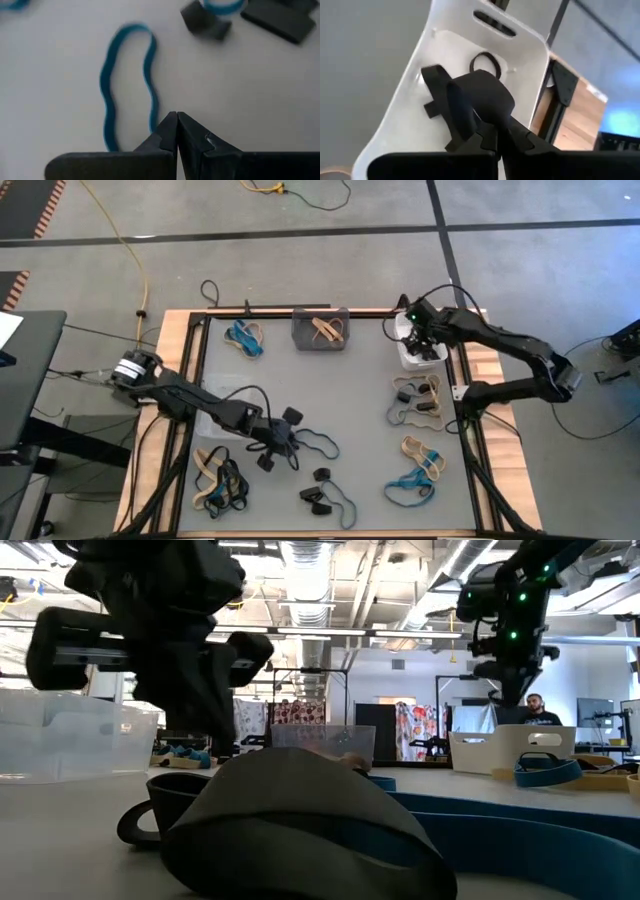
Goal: Sort rubber bands into baskets
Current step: Put the black rubber band into the white bin
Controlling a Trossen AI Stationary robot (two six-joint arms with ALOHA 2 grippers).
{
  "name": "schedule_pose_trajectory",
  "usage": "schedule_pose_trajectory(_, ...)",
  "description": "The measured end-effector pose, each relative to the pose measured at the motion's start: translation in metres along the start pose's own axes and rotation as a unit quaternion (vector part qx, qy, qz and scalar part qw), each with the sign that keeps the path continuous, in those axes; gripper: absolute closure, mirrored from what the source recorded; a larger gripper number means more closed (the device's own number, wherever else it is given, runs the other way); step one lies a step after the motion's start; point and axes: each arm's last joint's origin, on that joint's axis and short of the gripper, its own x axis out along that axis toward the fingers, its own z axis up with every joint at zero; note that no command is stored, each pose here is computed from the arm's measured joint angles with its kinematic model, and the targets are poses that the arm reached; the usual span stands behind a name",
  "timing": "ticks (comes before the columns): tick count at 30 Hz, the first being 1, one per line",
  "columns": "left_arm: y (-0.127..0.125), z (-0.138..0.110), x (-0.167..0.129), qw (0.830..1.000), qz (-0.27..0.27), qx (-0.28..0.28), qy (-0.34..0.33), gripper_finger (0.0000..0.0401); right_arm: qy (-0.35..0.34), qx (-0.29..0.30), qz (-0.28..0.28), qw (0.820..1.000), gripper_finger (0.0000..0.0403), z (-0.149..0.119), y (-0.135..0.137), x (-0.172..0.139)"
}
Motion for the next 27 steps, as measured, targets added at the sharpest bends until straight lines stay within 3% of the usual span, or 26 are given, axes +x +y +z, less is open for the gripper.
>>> schedule_pose_trajectory(5,-0.001,0.001,0.014,1.000,0.010,0.003,-0.017,0.0377,0.027,0.017,0.035,0.999,0.0370,0.002,-0.005,0.021)
schedule_pose_trajectory(13,0.005,-0.012,0.039,1.000,0.010,-0.029,-0.005,0.0274,0.063,0.026,0.046,0.997,0.0369,0.001,-0.007,0.052)
schedule_pose_trajectory(17,0.012,-0.015,0.039,0.999,0.012,-0.053,-0.004,0.0251,0.069,0.021,0.060,0.996,0.0367,0.003,-0.003,0.060)
schedule_pose_trajectory(21,0.017,-0.017,0.039,0.997,0.017,-0.071,-0.001,0.0277,0.072,0.020,0.064,0.995,0.0362,0.005,-0.001,0.065)
schedule_pose_trajectory(27,0.023,-0.022,0.039,0.995,-0.012,-0.099,0.005,0.0381,0.071,0.025,0.063,0.995,0.0325,0.005,-0.002,0.066)
